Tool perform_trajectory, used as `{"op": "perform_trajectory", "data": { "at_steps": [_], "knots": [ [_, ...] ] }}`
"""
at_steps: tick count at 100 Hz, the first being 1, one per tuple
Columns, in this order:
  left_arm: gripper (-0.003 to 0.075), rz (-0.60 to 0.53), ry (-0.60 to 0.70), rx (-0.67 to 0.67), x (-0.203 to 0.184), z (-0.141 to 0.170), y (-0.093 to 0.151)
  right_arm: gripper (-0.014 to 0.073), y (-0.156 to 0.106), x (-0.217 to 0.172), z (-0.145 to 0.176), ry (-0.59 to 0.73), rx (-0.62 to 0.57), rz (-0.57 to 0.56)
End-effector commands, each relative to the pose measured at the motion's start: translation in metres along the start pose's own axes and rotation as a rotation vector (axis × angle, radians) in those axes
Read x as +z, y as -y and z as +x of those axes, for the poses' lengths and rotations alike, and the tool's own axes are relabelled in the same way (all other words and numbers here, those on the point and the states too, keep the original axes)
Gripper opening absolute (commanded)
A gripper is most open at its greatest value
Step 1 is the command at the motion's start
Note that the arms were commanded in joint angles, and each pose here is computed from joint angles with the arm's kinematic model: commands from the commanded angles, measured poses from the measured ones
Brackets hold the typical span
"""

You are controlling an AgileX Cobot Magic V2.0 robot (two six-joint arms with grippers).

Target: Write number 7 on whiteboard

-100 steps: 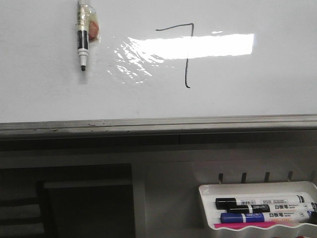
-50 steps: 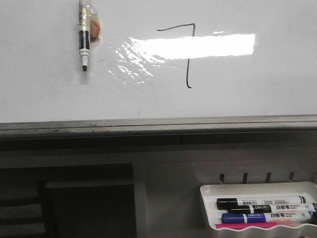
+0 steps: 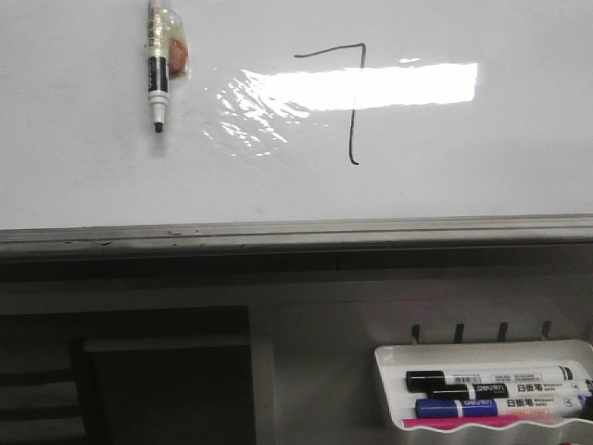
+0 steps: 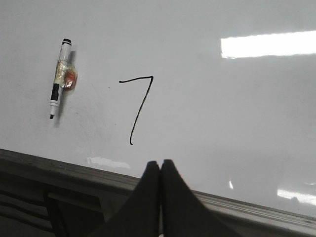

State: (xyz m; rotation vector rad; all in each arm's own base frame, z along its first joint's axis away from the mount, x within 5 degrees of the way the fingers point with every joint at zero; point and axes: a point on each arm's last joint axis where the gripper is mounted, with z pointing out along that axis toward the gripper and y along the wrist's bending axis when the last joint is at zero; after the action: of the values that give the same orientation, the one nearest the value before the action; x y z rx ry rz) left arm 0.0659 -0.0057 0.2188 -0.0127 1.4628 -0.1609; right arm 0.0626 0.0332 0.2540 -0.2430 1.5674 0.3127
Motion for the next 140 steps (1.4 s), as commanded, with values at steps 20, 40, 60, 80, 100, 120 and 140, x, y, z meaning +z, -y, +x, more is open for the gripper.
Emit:
{"op": "perform_trajectory", "data": {
  "at_steps": [20, 40, 60, 80, 100, 120, 140],
  "knots": [
    [-0.0020, -0.085, 0.078, 0.000, -0.010, 0.004, -0.006, -0.0064, 0.001, 0.000, -0.010, 0.038, 0.017, 0.021],
    [-0.0020, -0.135, 0.052, 0.006, -0.013, 0.008, -0.008, -0.0064, 0.001, 0.000, -0.010, 0.038, 0.017, 0.021],
    [-0.0020, -0.154, 0.014, 0.003, -0.013, 0.012, -0.010, -0.0064, 0.001, 0.000, -0.010, 0.038, 0.017, 0.021],
    [-0.0020, -0.154, 0.008, -0.010, -0.013, 0.012, -0.010, -0.0064, 0.001, 0.000, -0.010, 0.038, 0.017, 0.021],
    [-0.0020, -0.192, 0.014, -0.018, -0.014, 0.012, -0.012, -0.0064, 0.001, 0.000, -0.010, 0.038, 0.017, 0.021],
    [-0.0020, -0.185, 0.011, -0.020, -0.014, 0.012, -0.011, -0.0064, 0.001, 0.000, -0.010, 0.038, 0.017, 0.021],
    [-0.0020, -0.148, 0.006, -0.024, -0.013, 0.013, -0.009, -0.0064, 0.001, 0.000, -0.010, 0.038, 0.017, 0.021]
  ]
}}
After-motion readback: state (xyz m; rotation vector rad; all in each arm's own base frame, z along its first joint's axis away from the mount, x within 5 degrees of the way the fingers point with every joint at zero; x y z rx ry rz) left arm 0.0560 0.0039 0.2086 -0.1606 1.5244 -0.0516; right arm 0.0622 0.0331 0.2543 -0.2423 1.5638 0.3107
